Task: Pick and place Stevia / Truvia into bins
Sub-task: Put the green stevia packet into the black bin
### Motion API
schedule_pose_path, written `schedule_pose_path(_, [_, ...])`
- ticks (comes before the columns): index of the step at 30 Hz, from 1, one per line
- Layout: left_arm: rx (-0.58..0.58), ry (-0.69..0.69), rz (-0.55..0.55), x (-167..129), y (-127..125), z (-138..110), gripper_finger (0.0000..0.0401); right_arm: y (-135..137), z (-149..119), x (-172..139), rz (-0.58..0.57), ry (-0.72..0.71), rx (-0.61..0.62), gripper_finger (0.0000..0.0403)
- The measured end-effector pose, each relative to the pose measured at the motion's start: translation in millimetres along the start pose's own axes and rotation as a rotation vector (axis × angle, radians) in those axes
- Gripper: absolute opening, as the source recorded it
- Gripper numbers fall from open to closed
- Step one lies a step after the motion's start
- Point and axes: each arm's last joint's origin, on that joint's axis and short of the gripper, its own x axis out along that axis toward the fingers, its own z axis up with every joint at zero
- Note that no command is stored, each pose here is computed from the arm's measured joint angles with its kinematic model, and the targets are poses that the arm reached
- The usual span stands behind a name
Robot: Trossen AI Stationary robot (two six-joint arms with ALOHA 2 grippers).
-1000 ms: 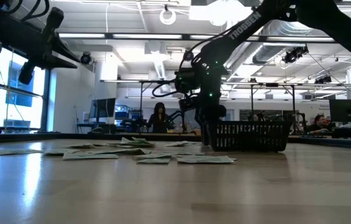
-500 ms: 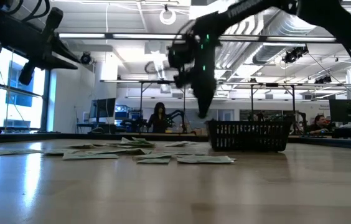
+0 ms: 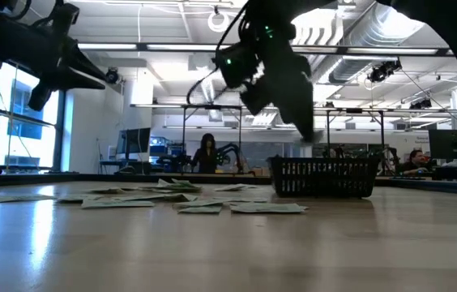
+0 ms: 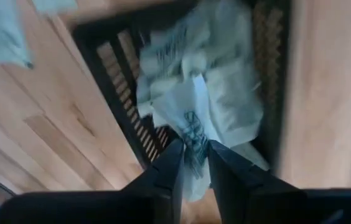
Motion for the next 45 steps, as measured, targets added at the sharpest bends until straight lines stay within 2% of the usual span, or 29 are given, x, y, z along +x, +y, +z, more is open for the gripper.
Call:
schedule_pose_path(2, [0.006, 0.029, -0.006, -0.5, 0.9, -1.2, 0.0111, 8.2, 0.1, 12.7, -0.027, 0.020, 0.011, 0.0080])
schedule_pose_path(6, [0.008, 0.044, -0.008, -2.6, 2.9, -1.6, 0.0111, 22.3, 4.2, 22.7, -0.130, -0.033, 0.019, 0.0118])
schedule_pose_path(9, [0.018, 0.048, -0.010, -2.9, 3.1, -1.7, 0.0111, 28.6, 6.5, 15.6, -0.237, -0.093, 0.009, 0.0161])
schedule_pose_path(11, [0.020, 0.038, -0.013, -3.0, 2.6, -1.1, 0.0111, 28.5, 8.1, 5.2, -0.334, -0.139, -0.026, 0.0192])
schedule_pose_path(13, [0.020, 0.018, -0.002, -3.0, 2.7, -0.3, 0.0111, 23.5, 12.4, -7.9, -0.382, -0.202, -0.072, 0.0220])
schedule_pose_path(15, [0.018, 0.010, -0.002, -3.0, 2.4, 0.1, 0.0111, 9.4, 20.3, -19.4, -0.363, -0.285, -0.092, 0.0243])
schedule_pose_path(18, [0.018, -0.024, 0.023, -3.0, 3.2, 1.0, 0.0111, -30.0, 34.3, -32.4, -0.245, -0.430, -0.023, 0.0259])
schedule_pose_path(21, [0.009, -0.058, 0.040, -3.0, 3.3, 2.3, 0.0111, -68.1, 44.6, -34.8, -0.179, -0.514, 0.112, 0.0260])
schedule_pose_path(24, [-0.030, -0.094, 0.057, -3.1, 3.5, 3.5, 0.0111, -86.7, 55.4, -29.9, -0.151, -0.568, 0.233, 0.0261])
schedule_pose_path(32, [-0.045, -0.149, 0.093, -3.4, 4.6, 5.0, 0.0111, -92.0, 75.0, -0.9, -0.119, -0.525, 0.396, 0.0262])
schedule_pose_path(35, [-0.045, -0.149, 0.093, -3.4, 4.6, 5.0, 0.0111, -96.0, 80.6, 9.8, -0.045, -0.498, 0.481, 0.0254])
schedule_pose_path(38, [-0.045, -0.150, 0.094, -3.4, 4.7, 5.0, 0.0111, -95.7, 83.4, 14.0, 0.027, -0.487, 0.556, 0.0235])
schedule_pose_path(45, [-0.043, -0.151, 0.096, -3.4, 4.8, 5.0, 0.0111, -94.1, 86.0, 14.7, 0.003, -0.515, 0.643, 0.0154])
